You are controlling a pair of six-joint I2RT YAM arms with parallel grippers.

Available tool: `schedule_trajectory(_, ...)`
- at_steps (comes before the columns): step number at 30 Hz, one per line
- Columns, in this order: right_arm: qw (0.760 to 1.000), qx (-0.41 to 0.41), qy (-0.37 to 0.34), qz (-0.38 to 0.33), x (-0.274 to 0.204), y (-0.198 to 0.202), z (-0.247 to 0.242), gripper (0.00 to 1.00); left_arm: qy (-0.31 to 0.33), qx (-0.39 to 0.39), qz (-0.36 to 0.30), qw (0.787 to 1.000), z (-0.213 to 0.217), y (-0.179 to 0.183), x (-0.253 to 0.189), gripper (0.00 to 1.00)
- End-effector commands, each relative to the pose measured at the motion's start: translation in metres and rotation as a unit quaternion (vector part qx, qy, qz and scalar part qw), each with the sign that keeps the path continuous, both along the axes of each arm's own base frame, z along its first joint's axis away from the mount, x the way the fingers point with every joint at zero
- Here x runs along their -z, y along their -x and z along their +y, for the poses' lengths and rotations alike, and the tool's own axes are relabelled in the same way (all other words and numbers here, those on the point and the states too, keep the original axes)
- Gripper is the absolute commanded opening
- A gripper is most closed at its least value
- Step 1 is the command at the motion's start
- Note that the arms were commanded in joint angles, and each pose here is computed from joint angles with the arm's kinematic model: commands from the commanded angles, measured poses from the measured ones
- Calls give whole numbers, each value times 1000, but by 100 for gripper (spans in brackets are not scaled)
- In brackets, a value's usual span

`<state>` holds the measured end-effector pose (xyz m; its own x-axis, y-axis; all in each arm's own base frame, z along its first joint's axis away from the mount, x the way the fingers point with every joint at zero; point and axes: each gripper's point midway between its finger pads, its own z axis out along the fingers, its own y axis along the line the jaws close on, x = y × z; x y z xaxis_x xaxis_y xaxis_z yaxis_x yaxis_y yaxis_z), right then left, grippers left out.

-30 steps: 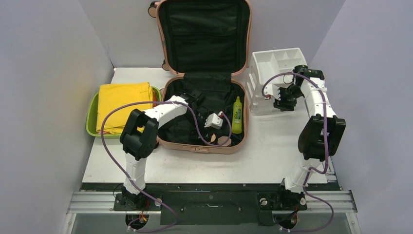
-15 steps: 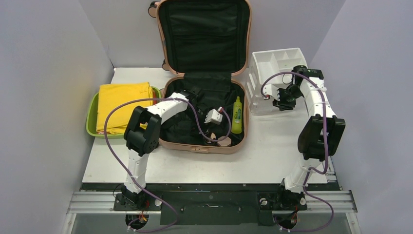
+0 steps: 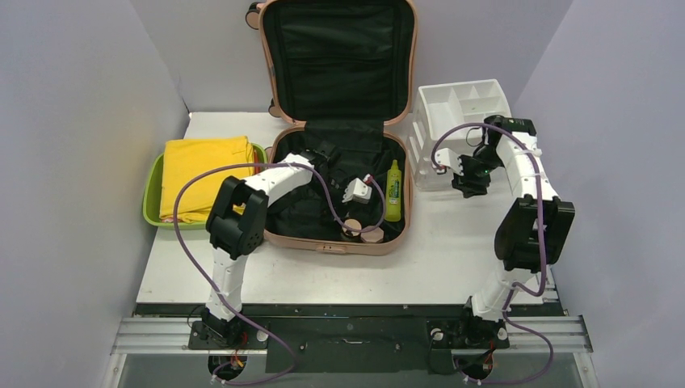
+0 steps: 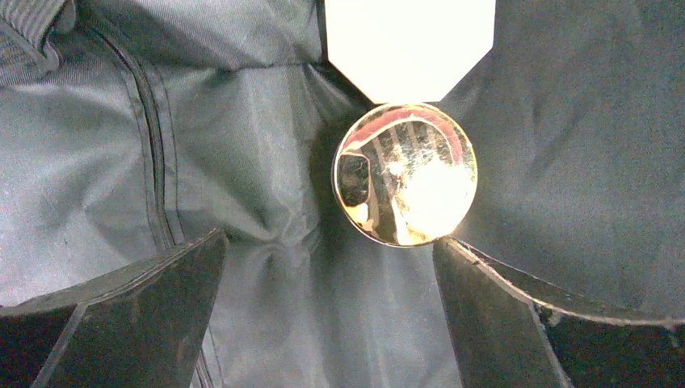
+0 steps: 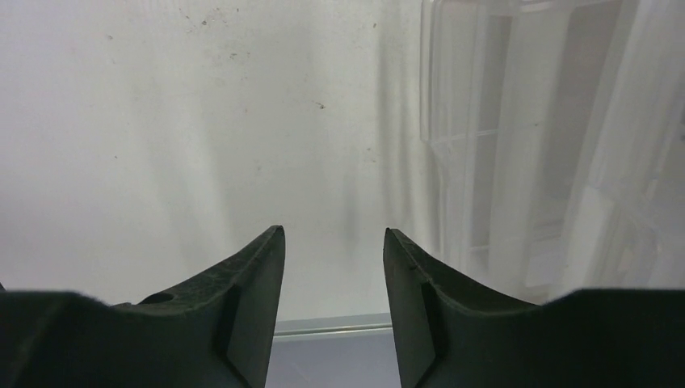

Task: Open, take out, and arrange the luggage
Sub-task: Open the drawer in the storage box.

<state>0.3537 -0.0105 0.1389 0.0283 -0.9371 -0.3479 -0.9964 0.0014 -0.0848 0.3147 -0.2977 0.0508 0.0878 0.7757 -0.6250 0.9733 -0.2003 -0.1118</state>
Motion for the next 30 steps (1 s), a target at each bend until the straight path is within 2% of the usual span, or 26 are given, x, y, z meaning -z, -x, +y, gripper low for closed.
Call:
schedule_trajectory(1,998,-11,-4,-58,-33,-6,6,47,63,25,-30,997,-26,2,-34,96)
schedule_trajectory(6,996,-10,-12,-86,-39,-32,9,57,69,54,-30,996,-34,14,-35,96)
schedule_trajectory(16,997,-13,-3,-70,-7,-70,9,57,60,23,-29,998,-31,7,-36,96)
schedule_trajectory(20,998,-38,8,-44,6,-64,6,52,65,-9,-28,997,-25,-5,-41,96)
schedule_trajectory(25,999,-44,3,-17,3,-43,8,30,72,-21,-29,997,-21,-11,-45,96)
schedule_trajectory(30,999,-41,-9,-10,-3,-18,14,17,80,-9,-29,996,-22,-8,-45,96)
